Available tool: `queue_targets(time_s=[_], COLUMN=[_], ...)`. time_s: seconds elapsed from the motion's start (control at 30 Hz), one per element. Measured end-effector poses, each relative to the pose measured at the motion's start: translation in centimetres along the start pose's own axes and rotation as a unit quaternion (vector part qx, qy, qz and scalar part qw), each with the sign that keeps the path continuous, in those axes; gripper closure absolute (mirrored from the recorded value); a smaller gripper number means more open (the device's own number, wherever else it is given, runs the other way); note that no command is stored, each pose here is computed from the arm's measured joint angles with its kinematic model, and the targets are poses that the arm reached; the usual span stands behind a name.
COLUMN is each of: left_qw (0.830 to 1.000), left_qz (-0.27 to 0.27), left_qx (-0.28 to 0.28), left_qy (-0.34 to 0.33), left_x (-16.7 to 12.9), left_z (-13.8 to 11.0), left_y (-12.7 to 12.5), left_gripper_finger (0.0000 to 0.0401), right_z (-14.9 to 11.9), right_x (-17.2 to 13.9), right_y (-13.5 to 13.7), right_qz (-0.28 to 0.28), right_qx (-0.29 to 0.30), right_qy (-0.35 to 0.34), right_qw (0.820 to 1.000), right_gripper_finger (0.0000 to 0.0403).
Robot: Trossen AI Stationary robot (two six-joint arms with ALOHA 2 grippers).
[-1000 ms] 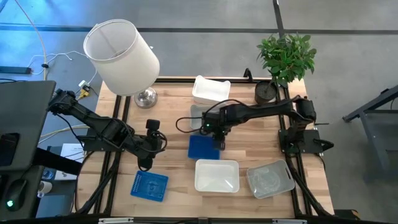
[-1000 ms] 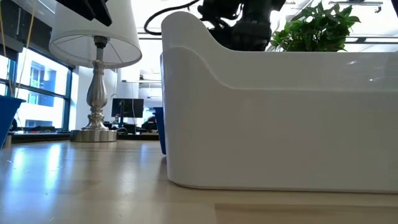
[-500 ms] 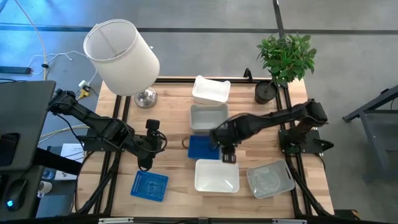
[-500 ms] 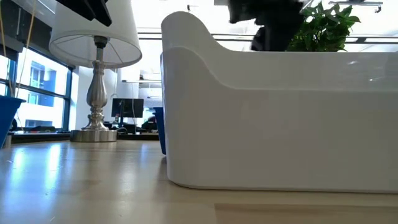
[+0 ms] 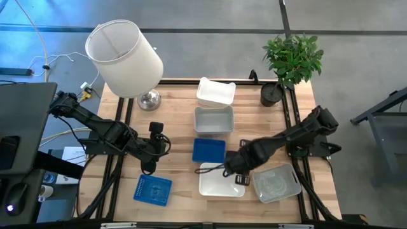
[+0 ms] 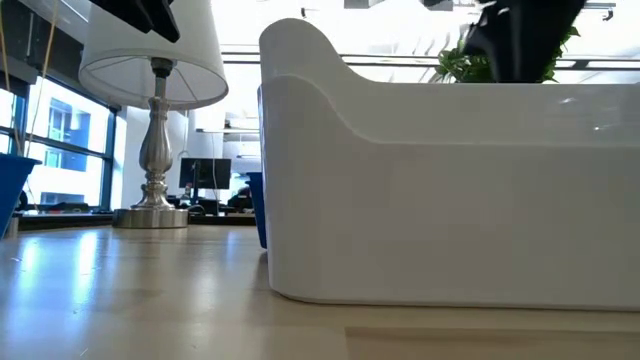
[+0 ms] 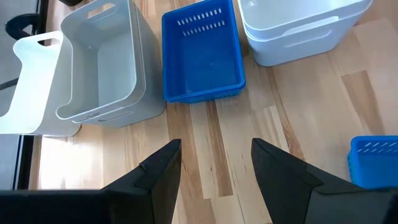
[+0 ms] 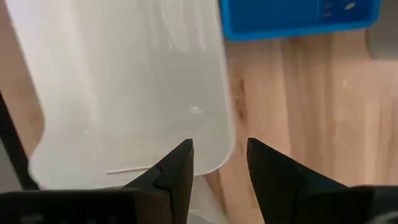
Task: Stack baskets by color
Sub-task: Stack the bottom gray bin on the top stacked gray bin
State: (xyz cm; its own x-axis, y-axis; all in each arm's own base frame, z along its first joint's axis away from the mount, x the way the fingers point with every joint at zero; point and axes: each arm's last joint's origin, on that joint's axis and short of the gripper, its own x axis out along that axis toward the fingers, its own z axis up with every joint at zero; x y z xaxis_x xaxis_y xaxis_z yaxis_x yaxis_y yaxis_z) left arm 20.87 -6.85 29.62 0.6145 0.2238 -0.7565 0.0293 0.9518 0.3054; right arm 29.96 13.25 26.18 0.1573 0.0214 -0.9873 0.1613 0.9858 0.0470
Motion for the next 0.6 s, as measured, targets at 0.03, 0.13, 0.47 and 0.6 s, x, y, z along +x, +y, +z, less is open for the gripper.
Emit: queue_targets(time_s=[0.03,0.13,0.47,0.6], left_qw=[1.000,1.000,1.000,1.000], left_qz=[0.000,0.000,0.000,0.000], left_qx=[-0.001,-0.001,-0.002,-0.005], left_qy=[0.000,0.000,0.000,0.000], left_x=[0.0,0.0,0.0,0.0], left_z=[0.0,0.0,0.0,0.0], left_y=[0.0,0.0,0.0,0.0], left_gripper_finger=[0.0221,0.0221,0.0221,0.0221], right_z=[-0.3,-1.3,-5.8,-7.6], right_x=[0.0,-0.1,-0.5,-0.8], right_y=[0.4,1.7,6.3,7.7], right_qz=[0.000,0.001,0.032,0.044], right_qx=[0.006,0.027,0.041,0.033], right_qy=[0.002,0.006,0.052,0.073], right_qw=[1.000,1.000,0.997,0.996], right_gripper_finger=[0.0266,0.0266,0.0266,0.0266])
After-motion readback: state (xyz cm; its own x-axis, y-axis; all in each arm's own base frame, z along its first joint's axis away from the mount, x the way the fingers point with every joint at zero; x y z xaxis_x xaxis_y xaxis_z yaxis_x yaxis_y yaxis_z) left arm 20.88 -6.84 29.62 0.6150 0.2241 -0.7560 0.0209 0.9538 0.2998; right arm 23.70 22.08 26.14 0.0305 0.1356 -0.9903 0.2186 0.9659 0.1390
